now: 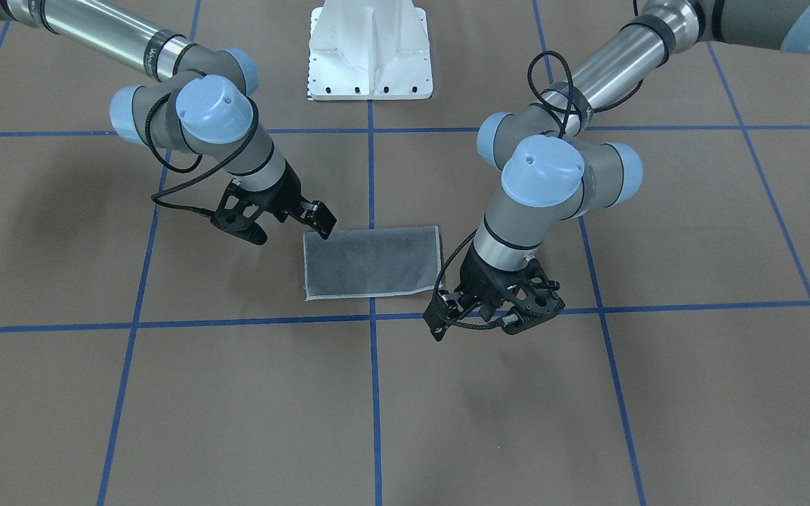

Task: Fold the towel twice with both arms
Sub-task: 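Move the right gripper to the folded towel's end and grasp it, then drag the towel end with the right gripper toward the robot, then release the towel and raise the right gripper away from it, then move the left gripper over the towel strip's far end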

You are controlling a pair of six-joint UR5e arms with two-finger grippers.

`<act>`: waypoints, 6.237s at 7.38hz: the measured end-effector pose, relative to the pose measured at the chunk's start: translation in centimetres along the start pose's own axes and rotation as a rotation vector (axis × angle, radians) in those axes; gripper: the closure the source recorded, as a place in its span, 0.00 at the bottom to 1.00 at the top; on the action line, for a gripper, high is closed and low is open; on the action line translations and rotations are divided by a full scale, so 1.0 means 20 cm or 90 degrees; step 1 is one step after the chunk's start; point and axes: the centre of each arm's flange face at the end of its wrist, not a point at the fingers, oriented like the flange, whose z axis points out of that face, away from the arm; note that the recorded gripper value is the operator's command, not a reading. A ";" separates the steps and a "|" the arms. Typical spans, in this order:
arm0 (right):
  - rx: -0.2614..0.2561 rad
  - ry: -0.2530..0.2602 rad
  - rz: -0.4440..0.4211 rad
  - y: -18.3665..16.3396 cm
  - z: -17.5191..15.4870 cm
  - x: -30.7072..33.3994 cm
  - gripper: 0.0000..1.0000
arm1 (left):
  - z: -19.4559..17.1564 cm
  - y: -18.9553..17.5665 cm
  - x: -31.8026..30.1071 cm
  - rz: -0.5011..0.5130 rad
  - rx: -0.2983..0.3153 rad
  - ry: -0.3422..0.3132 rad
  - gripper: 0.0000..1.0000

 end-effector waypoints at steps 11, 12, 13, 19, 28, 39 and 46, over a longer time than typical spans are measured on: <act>0.021 0.011 0.005 -0.03 0.08 -0.08 0.46 | 0.05 -0.01 -0.04 0.000 -0.002 -0.012 0.00; 0.023 0.011 0.007 -0.05 0.08 -0.08 0.60 | 0.05 0.00 -0.04 0.000 -0.002 -0.012 0.00; 0.024 0.011 0.008 -0.06 0.08 -0.07 0.75 | 0.05 0.00 -0.03 0.000 -0.002 -0.011 0.00; 0.001 0.003 -0.024 -0.02 0.02 -0.06 1.00 | 0.04 0.00 -0.03 0.002 -0.002 -0.009 0.00; -0.168 -0.067 -0.185 1.00 -0.08 -0.22 0.79 | 0.08 -0.02 -0.14 0.009 -0.001 -0.024 0.00; -0.135 -0.086 -0.144 -0.11 -0.54 -0.14 0.00 | -0.17 0.07 -0.01 -0.009 -0.072 0.000 0.00; -0.055 -0.052 -0.193 -0.85 -0.63 0.22 0.00 | -0.19 1.22 -0.24 -0.042 -0.150 -0.002 0.00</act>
